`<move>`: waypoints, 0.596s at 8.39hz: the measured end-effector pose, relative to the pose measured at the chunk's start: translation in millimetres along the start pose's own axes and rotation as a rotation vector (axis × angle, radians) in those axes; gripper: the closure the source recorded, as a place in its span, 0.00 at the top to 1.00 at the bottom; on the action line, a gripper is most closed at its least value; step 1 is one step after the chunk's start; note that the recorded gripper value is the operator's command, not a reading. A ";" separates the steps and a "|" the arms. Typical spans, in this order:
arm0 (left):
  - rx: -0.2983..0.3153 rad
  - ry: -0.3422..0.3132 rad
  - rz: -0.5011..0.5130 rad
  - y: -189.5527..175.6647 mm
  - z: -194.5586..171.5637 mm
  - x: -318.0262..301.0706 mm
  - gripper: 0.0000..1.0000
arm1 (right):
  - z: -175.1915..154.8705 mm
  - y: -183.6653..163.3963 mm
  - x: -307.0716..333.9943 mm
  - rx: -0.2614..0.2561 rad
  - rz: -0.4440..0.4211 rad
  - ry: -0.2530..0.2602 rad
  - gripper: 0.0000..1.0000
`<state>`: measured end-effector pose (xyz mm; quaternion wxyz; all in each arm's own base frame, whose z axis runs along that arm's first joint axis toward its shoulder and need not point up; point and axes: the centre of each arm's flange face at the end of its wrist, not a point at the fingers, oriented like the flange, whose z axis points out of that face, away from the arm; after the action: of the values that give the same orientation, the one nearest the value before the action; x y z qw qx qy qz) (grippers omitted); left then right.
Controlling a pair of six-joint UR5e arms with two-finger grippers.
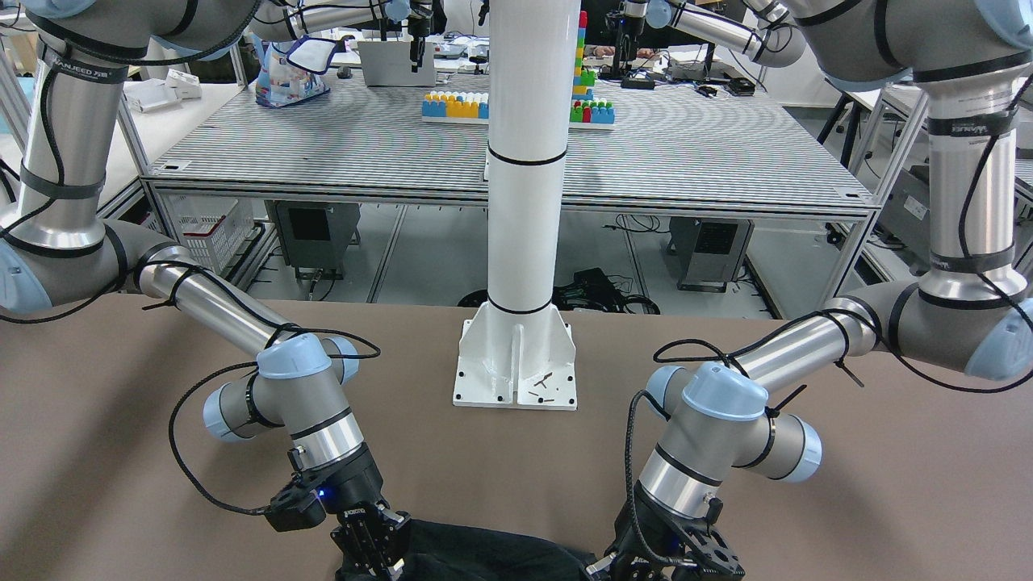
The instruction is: Fold clothes
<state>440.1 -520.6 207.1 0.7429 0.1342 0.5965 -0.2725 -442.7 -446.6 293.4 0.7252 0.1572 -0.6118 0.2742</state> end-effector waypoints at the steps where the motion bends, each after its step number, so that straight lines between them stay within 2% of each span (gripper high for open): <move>1: 0.010 0.004 -0.002 -5.9 -2.4 1.6 1.00 | -0.4 -2.5 -0.9 0.000 -0.009 -0.002 0.94; 5: 0.043 0.003 -0.018 -55.1 -22.4 -1.0 1.00 | -6.5 -3.0 -29.3 -0.038 -0.005 -0.043 0.94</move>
<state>390.6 -553.5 209.4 0.7366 0.1451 0.5928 -0.2915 -438.7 -451.4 263.8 0.7152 0.1507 -0.6321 0.2573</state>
